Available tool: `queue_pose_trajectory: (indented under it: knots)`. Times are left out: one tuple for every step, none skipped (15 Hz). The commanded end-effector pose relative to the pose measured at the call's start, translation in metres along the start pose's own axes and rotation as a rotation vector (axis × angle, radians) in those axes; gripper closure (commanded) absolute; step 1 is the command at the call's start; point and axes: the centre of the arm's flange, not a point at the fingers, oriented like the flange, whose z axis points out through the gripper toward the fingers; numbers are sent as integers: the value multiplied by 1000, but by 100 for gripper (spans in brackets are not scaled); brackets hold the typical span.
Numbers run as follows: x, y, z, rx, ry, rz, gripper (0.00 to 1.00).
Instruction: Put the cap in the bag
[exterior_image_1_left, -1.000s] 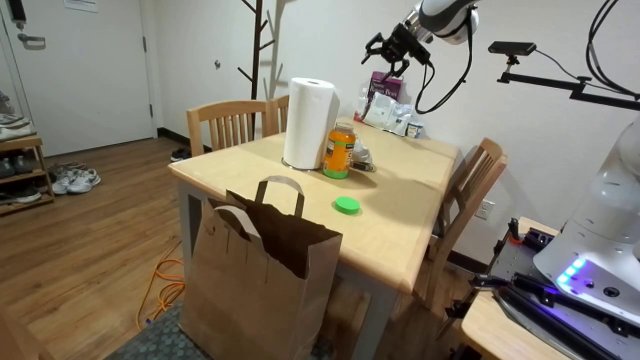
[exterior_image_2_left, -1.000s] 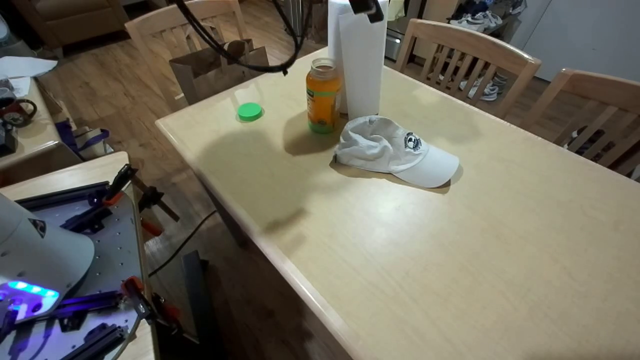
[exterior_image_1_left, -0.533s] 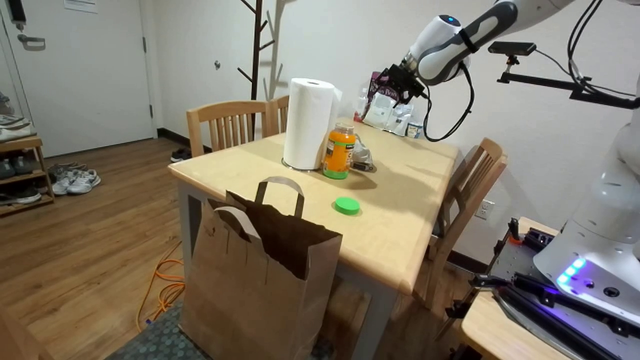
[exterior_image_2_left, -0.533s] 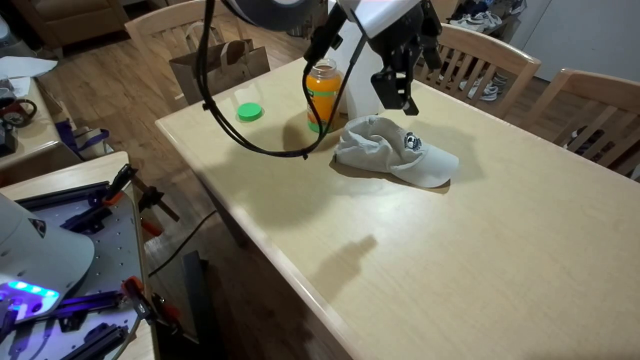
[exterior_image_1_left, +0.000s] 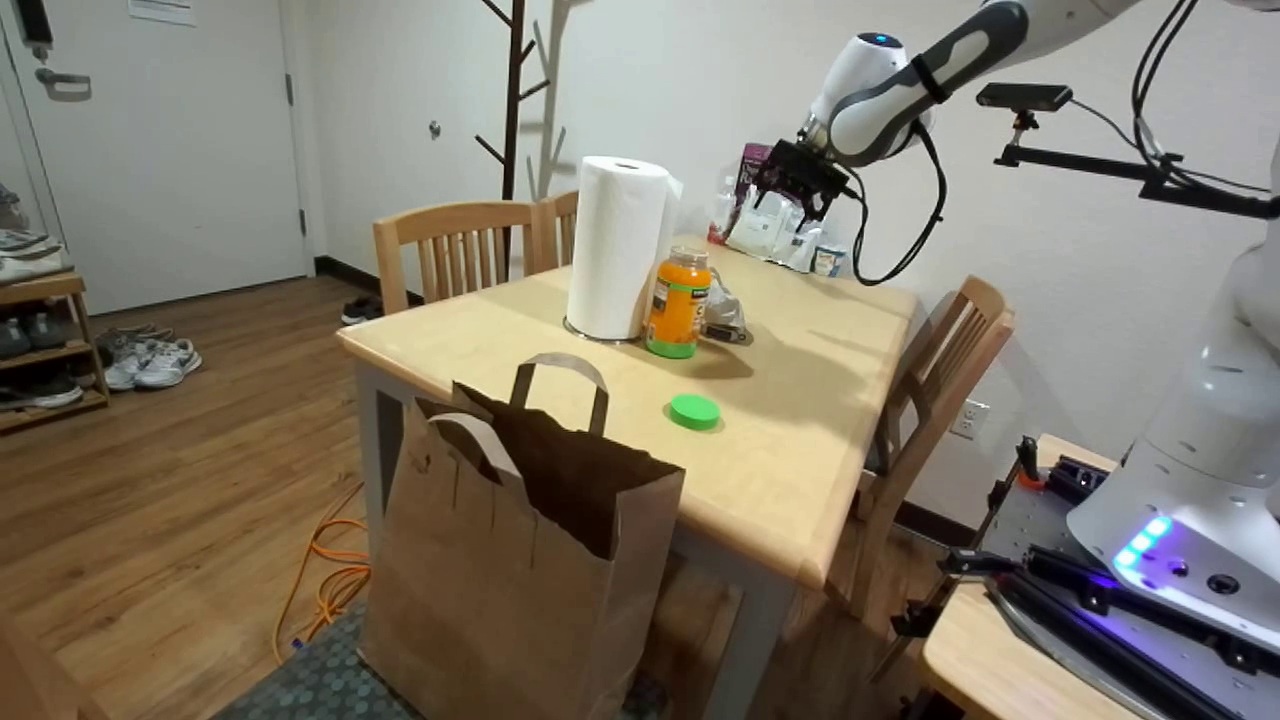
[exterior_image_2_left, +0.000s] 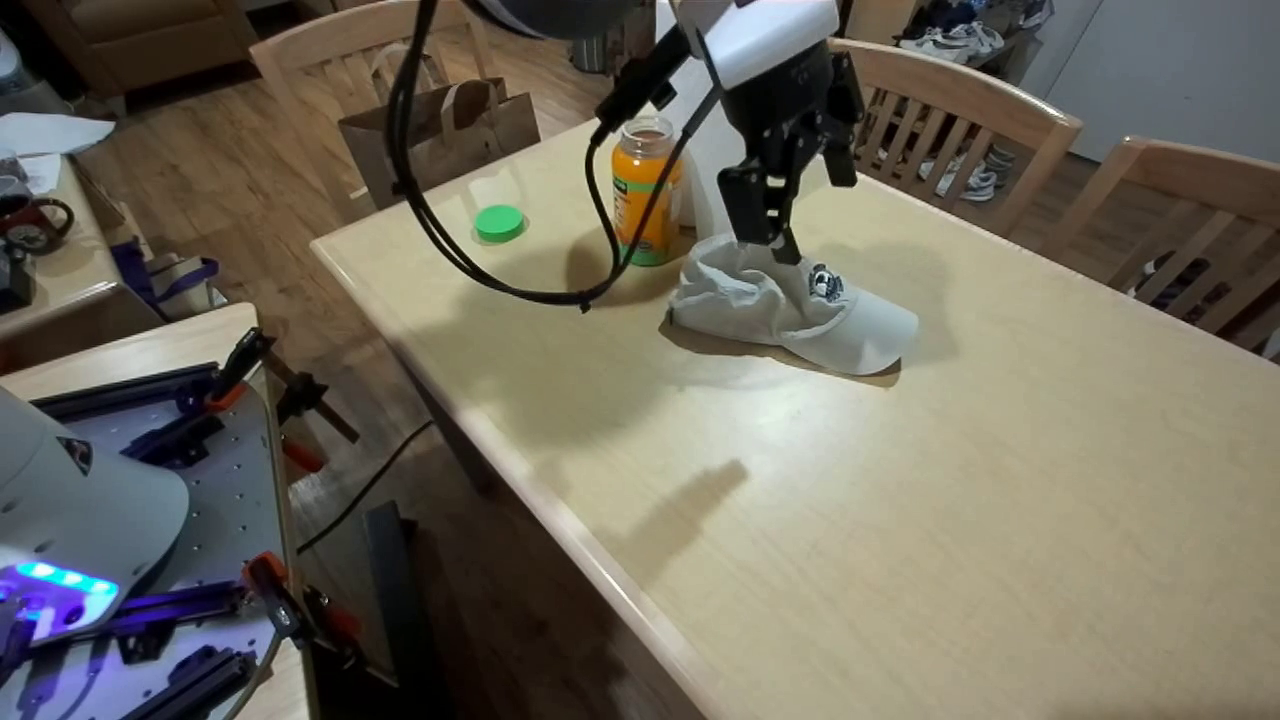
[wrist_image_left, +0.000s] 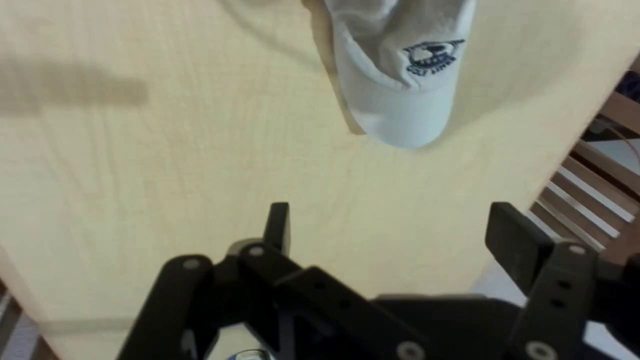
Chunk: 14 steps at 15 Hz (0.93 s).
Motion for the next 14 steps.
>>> queue_pose_trajectory:
  knots:
    - [-8, -13, 4, -186, -82, 56, 0]
    - [-12, -14, 4, -225, -127, 60, 0]
    - [-17, -14, 4, -239, -182, 39, 0]
    - [-23, -18, 4, -241, -259, 14, 0]
    - [-28, -21, 5, -228, -315, -1, 0]
    - [-34, -24, 7, -229, -377, -11, 0]
    - [-38, -26, 9, -219, -434, -26, 0]
    - [-40, -26, 14, -216, -490, -38, 0]
    - [-40, -25, 21, -222, -537, -45, 0]
    - [-39, -24, 27, -227, -567, -48, 0]
    - [-35, -25, 34, -229, -589, -52, 0]
    - [-32, -21, 43, -222, -601, -65, 0]
    - [-29, -19, 53, -211, -586, -81, 0]
    - [-26, -18, 61, -201, -574, -92, 0]
